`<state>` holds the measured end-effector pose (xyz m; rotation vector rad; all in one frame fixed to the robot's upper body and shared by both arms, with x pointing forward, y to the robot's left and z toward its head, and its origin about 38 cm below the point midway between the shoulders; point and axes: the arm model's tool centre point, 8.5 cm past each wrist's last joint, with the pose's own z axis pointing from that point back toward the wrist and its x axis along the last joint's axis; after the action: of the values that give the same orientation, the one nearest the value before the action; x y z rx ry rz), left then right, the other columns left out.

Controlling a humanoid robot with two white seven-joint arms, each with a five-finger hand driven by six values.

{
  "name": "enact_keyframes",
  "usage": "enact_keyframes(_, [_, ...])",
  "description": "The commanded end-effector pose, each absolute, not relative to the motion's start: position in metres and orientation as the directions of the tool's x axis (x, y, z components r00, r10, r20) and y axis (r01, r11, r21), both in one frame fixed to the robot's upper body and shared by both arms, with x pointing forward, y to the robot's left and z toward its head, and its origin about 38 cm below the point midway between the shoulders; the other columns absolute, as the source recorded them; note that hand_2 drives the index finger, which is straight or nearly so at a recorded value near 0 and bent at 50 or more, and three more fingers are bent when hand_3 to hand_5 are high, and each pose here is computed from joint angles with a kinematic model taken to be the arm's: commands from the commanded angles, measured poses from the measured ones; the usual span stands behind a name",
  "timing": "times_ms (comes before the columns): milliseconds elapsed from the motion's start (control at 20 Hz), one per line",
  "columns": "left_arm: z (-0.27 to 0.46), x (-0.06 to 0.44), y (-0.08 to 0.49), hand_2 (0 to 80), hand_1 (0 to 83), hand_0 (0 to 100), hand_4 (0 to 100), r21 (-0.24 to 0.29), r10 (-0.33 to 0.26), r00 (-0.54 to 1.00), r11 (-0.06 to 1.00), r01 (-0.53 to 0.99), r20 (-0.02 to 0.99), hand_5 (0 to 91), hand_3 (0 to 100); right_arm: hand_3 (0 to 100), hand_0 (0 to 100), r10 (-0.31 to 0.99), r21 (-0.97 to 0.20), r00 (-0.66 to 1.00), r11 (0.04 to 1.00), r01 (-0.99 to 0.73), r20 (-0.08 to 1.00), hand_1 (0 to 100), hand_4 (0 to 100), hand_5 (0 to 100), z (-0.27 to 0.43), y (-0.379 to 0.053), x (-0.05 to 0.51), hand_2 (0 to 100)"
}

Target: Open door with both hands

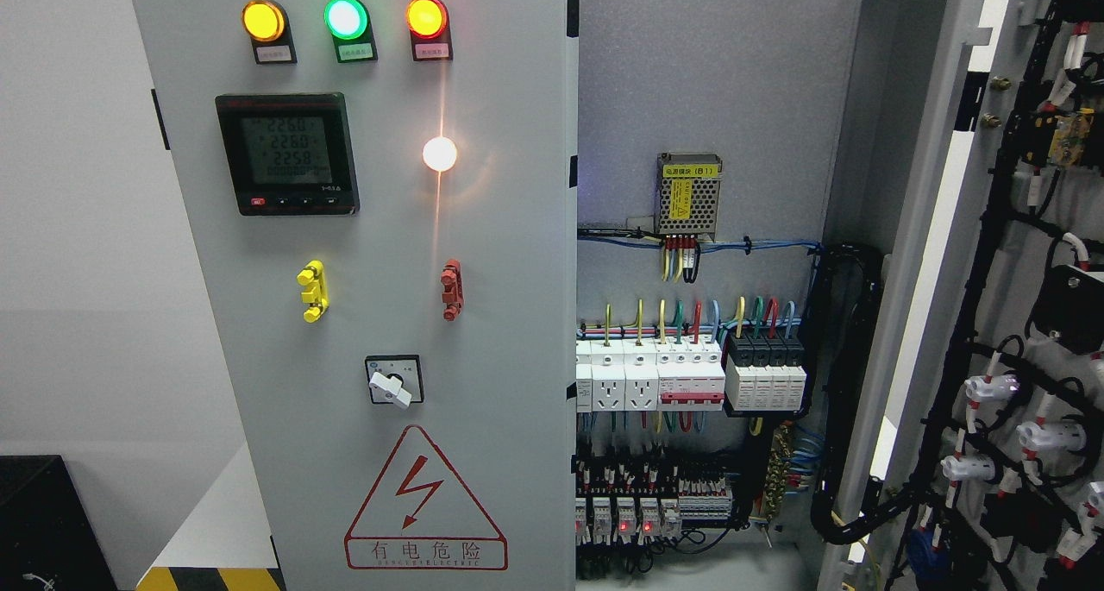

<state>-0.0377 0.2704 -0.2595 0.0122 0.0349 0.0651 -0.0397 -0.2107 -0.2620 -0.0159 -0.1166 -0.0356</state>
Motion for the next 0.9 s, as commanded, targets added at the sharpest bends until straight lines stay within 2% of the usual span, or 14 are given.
enact_keyframes(0, [-0.259, -0.035, 0.274, 0.0, 0.0, 0, 0, 0.026, 0.084, 0.996, 0.996, -0.083, -0.029, 0.0, 0, 0, 19, 0.003, -0.086, 0.838, 0.995, 0.052, 0.546, 0, 0, 0, -0.214, -0.244, 0.073, 0])
enact_keyframes(351, [-0.26, -0.033, 0.263, 0.0, 0.0, 0, 0, 0.001, 0.084, 0.996, 0.997, -0.084, -0.026, 0.0, 0, 0, 19, 0.047, -0.098, 0.638, 0.994, 0.045, 0.768, 0, 0, 0, -0.147, -0.241, 0.137, 0])
enact_keyframes(852, [-0.261, -0.033, 0.249, 0.0, 0.0, 0, 0, -0.02, 0.085, 0.996, 0.996, -0.086, -0.029, 0.0, 0, 0, 19, 0.074, -0.088, 0.386, 0.996, 0.019, 0.92, 0, 0, 0, -0.083, -0.228, 0.18, 0])
